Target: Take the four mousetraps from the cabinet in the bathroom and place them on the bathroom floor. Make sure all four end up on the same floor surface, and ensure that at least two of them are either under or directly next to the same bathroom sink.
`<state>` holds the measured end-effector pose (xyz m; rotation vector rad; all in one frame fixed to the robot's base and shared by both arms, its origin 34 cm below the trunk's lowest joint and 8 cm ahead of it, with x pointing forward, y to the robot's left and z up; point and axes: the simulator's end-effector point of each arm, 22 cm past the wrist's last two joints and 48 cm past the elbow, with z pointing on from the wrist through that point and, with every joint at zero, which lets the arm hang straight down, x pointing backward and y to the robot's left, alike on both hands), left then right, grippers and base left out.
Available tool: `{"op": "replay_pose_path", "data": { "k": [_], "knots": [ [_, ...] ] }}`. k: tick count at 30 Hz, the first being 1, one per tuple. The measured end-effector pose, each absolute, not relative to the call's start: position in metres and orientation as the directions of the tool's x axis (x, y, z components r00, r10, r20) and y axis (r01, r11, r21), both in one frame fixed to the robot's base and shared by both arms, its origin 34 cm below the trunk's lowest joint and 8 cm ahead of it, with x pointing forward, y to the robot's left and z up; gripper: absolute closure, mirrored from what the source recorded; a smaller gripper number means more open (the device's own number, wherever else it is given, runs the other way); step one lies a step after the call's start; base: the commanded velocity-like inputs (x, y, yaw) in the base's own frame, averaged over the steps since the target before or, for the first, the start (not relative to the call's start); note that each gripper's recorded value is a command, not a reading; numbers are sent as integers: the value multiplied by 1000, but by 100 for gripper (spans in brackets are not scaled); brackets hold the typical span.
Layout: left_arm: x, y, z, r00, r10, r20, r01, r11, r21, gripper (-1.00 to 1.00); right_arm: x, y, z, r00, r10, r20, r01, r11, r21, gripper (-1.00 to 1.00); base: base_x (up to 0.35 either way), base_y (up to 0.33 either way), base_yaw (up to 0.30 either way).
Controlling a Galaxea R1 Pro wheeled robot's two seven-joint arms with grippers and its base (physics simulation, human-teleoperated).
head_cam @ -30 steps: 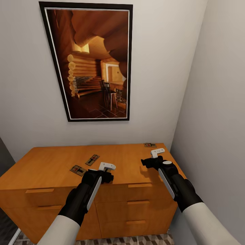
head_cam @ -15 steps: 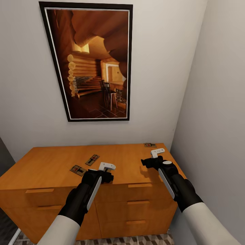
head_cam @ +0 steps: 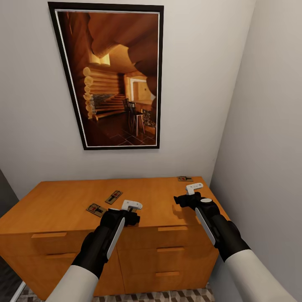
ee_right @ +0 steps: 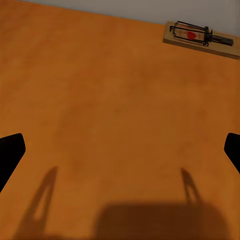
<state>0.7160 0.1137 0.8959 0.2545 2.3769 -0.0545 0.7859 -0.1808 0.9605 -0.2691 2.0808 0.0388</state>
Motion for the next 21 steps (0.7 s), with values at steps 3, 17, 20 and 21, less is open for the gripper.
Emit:
{"op": "replay_pose_path", "data": {
  "k": [3, 17, 20, 21],
  "knots": [
    [716, 114, 896, -712, 167, -682, 198, 980, 33, -100, 786, -181, 961, -479, -175, -860, -207, 975, -83, -100, 0, 0, 0],
    [717, 118, 896, -712, 164, -683, 188, 981, 40, 100, 786, -181, 961, -478, -174, -861, -206, 975, -83, -100, 0, 0, 0],
    [717, 119, 897, -711, 168, -683, 187, 981, 46, 100, 786, -181, 961, -478, -174, -861, -206, 975, -83, -100, 0, 0, 0],
    [717, 120, 897, -710, 171, -683, 187, 981, 51, 100, 786, -181, 961, -478, -174, -861, -206, 975, -83, -100, 0, 0, 0]
  ]
}}
